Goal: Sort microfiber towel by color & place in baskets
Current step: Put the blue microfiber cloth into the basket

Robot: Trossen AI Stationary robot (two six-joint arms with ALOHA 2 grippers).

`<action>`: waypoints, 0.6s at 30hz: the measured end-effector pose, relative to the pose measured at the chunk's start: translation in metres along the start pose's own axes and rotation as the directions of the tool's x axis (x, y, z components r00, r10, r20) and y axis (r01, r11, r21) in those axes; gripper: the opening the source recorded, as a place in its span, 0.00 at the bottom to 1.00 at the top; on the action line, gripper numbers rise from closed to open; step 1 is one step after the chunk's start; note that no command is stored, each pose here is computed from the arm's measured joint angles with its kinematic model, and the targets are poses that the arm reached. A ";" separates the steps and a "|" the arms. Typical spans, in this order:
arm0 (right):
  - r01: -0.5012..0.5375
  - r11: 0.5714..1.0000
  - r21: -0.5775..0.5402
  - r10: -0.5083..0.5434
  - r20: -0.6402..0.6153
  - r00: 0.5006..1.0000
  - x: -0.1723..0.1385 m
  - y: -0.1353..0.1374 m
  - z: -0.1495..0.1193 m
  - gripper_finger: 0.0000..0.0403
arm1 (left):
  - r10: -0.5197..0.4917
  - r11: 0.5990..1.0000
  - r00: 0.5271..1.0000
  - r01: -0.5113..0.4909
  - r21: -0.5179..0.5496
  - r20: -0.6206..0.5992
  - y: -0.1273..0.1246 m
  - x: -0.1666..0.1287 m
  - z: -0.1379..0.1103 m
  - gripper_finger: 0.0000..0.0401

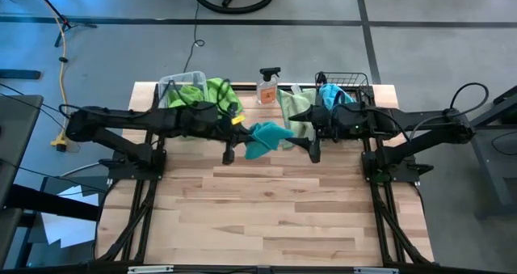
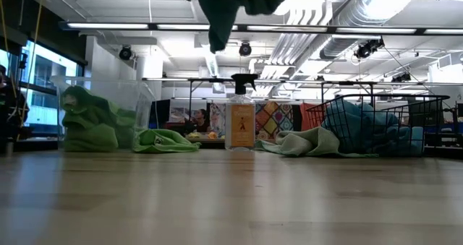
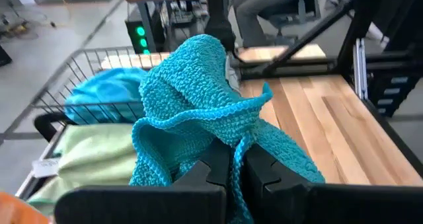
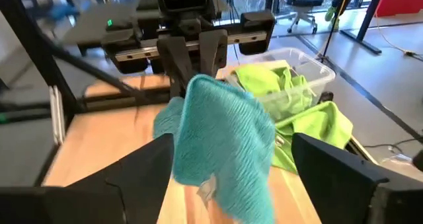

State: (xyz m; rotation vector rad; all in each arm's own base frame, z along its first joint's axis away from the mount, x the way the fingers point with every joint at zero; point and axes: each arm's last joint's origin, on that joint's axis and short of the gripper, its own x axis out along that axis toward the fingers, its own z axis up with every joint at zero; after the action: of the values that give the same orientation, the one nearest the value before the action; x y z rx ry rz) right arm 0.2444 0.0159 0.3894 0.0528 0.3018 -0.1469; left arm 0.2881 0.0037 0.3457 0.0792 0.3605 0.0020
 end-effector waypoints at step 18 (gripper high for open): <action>0.005 0.982 -0.188 -0.051 -0.239 0.970 0.052 0.008 -0.035 0.79 | 0.001 0.998 1.000 -0.001 0.060 -0.012 -0.009 0.039 -0.012 0.00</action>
State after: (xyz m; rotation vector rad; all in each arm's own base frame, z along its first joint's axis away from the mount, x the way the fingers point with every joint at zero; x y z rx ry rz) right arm 0.2848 0.0190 0.3408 -0.1201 0.5606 -0.1397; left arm 0.3206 -0.0034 0.3204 0.1384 0.3721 -0.0074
